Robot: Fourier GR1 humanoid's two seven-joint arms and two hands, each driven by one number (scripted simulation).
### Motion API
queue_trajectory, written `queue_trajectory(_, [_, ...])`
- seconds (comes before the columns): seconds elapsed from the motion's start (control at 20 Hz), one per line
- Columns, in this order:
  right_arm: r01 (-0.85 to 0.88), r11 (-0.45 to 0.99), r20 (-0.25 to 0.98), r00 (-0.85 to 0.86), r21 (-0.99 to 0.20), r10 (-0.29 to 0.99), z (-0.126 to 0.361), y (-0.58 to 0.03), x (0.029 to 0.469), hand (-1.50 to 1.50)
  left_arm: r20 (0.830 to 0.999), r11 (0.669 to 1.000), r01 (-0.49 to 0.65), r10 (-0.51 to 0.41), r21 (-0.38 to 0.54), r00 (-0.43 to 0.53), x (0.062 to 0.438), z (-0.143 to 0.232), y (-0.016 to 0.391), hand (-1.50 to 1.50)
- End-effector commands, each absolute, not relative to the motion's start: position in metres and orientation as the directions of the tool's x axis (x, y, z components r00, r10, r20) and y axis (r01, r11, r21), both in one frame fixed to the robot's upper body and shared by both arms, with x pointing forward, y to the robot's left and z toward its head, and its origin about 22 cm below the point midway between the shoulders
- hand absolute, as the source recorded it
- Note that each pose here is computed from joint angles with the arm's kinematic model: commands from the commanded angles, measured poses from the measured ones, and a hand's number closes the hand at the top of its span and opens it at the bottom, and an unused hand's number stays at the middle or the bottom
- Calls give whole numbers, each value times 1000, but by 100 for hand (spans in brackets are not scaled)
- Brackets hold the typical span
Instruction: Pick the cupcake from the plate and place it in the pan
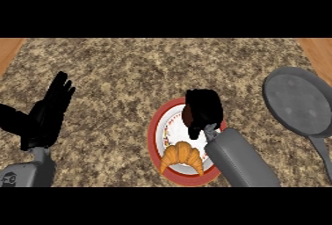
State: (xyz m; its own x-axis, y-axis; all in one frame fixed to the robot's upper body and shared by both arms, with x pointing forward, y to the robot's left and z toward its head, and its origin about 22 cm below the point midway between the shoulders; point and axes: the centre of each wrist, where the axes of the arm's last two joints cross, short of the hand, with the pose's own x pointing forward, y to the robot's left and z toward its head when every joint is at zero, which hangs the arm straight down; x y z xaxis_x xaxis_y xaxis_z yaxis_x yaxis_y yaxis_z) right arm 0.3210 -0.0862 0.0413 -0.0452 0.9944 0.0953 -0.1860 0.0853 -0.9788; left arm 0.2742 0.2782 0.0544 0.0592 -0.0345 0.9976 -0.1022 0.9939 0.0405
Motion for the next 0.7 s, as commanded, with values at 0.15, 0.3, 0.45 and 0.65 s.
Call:
queue_trajectory(0.15, [17,73,74,93,-997,993,94,-114,294,150,998,994,-109,-28,33,52,284,67,269,0])
queue_trajectory(0.3, [164,43,62,111,-985,992,133,-119,286,150,997,994,-102,-26,33,69,269,65,280,0])
queue_trajectory(0.45, [244,10,40,119,-970,992,177,-123,269,150,998,990,-135,-34,42,60,277,52,293,0])
queue_trajectory(0.65, [260,48,89,149,-965,985,197,-137,246,150,998,995,-96,-26,31,52,278,57,269,0])
